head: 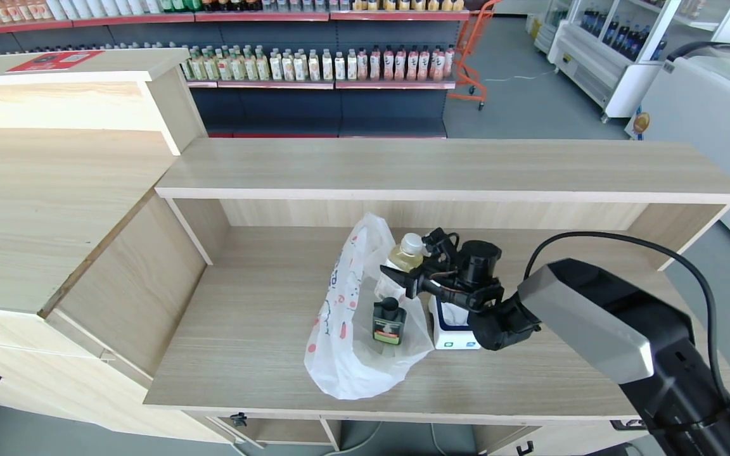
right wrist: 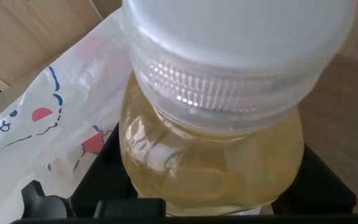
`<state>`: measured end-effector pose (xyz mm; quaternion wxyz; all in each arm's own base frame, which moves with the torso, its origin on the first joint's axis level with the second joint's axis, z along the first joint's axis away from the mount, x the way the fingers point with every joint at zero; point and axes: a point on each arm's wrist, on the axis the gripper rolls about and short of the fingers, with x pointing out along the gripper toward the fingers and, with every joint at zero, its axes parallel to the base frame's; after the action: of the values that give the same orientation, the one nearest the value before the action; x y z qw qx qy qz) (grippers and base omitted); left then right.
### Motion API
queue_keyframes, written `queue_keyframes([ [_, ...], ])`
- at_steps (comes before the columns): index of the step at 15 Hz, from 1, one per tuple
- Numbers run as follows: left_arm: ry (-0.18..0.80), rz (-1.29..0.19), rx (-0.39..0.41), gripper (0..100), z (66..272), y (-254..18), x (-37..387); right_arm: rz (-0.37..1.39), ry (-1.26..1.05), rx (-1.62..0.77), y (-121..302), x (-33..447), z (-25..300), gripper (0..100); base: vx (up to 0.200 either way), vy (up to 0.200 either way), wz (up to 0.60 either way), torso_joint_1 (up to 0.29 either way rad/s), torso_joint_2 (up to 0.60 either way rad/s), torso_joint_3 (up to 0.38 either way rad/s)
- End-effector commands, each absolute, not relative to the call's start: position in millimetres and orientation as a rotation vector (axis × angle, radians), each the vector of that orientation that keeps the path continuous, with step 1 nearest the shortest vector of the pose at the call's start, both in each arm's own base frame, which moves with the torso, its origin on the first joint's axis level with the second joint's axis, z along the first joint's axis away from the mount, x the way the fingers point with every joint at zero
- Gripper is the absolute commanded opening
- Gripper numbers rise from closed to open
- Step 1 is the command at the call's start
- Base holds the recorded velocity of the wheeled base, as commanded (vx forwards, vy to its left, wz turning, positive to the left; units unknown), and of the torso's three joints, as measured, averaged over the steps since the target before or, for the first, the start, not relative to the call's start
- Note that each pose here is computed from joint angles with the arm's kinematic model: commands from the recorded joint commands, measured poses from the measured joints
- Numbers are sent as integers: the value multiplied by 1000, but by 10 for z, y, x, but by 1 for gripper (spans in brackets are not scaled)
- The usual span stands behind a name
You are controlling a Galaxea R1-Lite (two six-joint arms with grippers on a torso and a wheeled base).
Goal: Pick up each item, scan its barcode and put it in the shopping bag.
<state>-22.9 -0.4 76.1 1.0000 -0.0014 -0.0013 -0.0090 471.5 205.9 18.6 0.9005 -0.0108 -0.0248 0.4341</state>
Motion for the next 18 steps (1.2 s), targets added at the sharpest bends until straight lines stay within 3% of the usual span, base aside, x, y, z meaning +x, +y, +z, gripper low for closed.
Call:
queue_keyframes([
  [1,-3,-18,-3,100,761,-4,-229,903,-48,-25,2093,4745,78,0,0,0,0,0,0,0],
  [12,-3,-18,-3,100,761,-4,-229,901,-82,-67,2136,4850,21,0,0,0,0,0,0,0],
  [13,-3,-18,-3,100,761,-4,-229,900,-80,-67,2129,4853,33,100,0,0,0,0,0,0],
  [18,-3,-18,-3,100,761,-4,-229,900,-101,-38,2129,4834,256,100,0,0,0,0,0,0],
])
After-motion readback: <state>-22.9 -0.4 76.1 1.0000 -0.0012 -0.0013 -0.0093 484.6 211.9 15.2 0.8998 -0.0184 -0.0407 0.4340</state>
